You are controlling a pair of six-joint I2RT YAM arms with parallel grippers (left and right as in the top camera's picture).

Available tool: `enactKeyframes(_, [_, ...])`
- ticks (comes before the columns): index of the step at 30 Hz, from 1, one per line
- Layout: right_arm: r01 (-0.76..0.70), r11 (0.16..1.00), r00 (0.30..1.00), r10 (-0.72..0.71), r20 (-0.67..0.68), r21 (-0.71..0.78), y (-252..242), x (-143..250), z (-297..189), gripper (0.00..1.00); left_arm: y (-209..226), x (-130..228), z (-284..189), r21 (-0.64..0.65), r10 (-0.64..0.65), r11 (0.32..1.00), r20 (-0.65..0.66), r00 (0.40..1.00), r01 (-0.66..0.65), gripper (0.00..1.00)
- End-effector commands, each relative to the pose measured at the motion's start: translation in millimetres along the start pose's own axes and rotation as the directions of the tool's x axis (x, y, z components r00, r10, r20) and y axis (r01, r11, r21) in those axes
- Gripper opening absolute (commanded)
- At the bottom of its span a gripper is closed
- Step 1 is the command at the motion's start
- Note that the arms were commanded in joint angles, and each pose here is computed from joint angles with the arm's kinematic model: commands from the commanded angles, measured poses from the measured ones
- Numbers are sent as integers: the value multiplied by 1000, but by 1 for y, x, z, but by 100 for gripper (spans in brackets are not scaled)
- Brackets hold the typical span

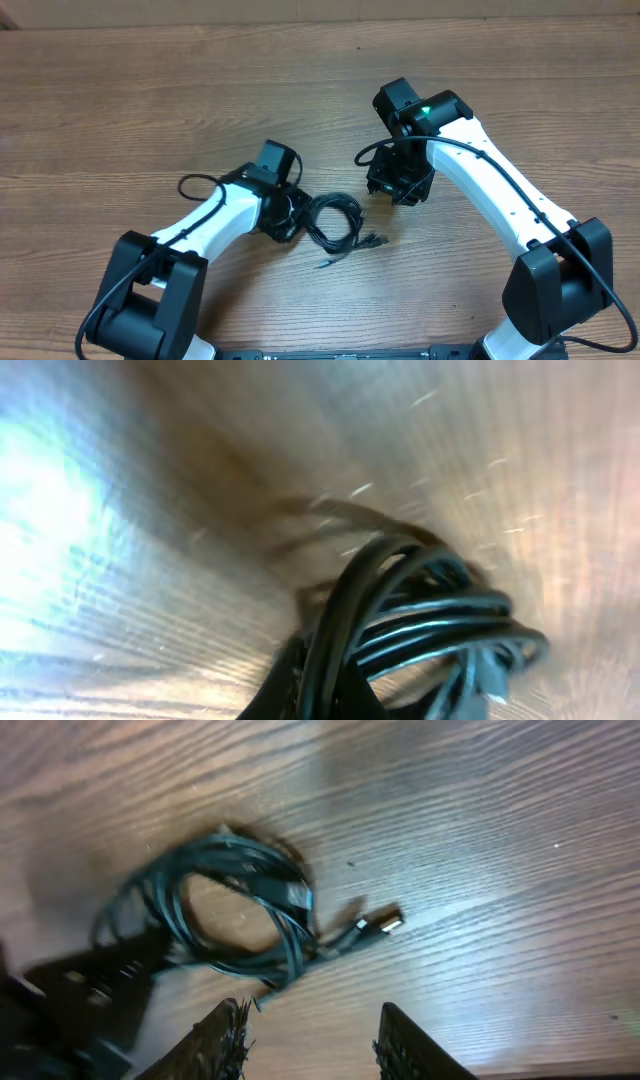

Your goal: Untangle cables

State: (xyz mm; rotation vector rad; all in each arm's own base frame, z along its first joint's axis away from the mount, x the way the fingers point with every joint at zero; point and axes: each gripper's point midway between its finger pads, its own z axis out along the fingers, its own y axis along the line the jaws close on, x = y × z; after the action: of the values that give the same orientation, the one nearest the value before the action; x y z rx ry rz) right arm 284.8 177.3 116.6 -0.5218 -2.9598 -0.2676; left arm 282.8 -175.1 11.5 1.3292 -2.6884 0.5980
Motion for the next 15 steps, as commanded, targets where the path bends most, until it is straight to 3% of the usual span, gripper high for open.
enactKeyframes(1, [127,988,992,-128,1,-90,15,7,-18,41,-46,-18,-48,155,178,969,103,979,-192,4])
enactKeyframes(7, [197,972,980,-197,10,-132,23,6,-19,42,-80,-20,-110,241,471,810,276,838,-534,4])
enactKeyframes(15, [267,937,963,-252,93,-225,49,-8,-23,50,-91,10,-146,268,702,548,369,609,-793,4])
